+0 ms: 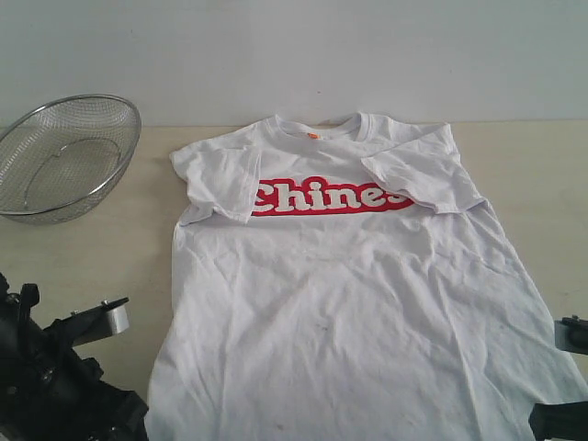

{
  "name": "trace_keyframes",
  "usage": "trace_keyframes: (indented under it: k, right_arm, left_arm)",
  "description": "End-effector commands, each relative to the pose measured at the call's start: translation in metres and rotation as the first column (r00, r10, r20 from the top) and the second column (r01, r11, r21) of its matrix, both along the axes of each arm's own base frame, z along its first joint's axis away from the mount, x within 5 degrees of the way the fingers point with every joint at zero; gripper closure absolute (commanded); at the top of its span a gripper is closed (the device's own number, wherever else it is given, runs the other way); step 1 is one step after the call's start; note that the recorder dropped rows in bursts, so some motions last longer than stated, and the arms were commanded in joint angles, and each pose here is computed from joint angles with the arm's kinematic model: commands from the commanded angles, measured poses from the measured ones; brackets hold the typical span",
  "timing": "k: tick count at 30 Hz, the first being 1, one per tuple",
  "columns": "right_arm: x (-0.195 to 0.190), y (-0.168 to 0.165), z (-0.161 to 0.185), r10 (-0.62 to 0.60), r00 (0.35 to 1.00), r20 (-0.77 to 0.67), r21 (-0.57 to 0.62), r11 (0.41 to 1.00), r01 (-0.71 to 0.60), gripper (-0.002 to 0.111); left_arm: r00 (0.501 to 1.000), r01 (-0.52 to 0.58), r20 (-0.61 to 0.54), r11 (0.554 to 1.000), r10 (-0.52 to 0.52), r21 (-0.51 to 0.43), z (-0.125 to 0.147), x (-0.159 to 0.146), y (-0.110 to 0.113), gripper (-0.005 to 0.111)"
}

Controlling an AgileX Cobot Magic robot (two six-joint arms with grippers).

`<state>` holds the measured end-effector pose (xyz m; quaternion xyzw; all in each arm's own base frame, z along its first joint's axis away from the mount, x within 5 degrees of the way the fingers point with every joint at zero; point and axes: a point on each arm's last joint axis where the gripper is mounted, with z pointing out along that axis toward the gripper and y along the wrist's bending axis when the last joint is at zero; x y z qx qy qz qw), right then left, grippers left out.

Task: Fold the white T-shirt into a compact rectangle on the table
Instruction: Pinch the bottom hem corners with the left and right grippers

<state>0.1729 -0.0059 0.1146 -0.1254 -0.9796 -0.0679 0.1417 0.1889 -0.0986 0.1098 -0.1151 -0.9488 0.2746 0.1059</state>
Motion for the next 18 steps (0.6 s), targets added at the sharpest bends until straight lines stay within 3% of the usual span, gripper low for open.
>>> trace_keyframes:
  k: [1,10,15,18]
  right_arm:
    - [0.002,-0.001,-0.004,-0.004,1.0,0.031,-0.004,1.0,0.004,0.108]
    - [0.002,-0.001,-0.004,-0.004,0.999,0.033,-0.004,1.0,0.004,0.108]
    - [0.002,-0.001,-0.004,-0.005,1.0,0.031,-0.004,1.0,0.005,0.108]
    - [0.002,-0.001,-0.004,-0.005,1.0,0.031,-0.004,1.0,0.005,0.108]
  left_arm:
    - [0.998,-0.052,0.024,0.999,0.052,-0.008,-0.001,0.004,-0.004,0.046]
    - [0.999,-0.016,0.046,1.0,0.016,0.004,-0.002,0.002,-0.01,0.047]
    - [0.998,0.012,0.069,1.0,-0.013,0.02,-0.003,0.0,-0.015,0.055]
    - [0.997,0.008,0.077,1.0,-0.01,0.024,-0.004,0.001,-0.015,0.065]
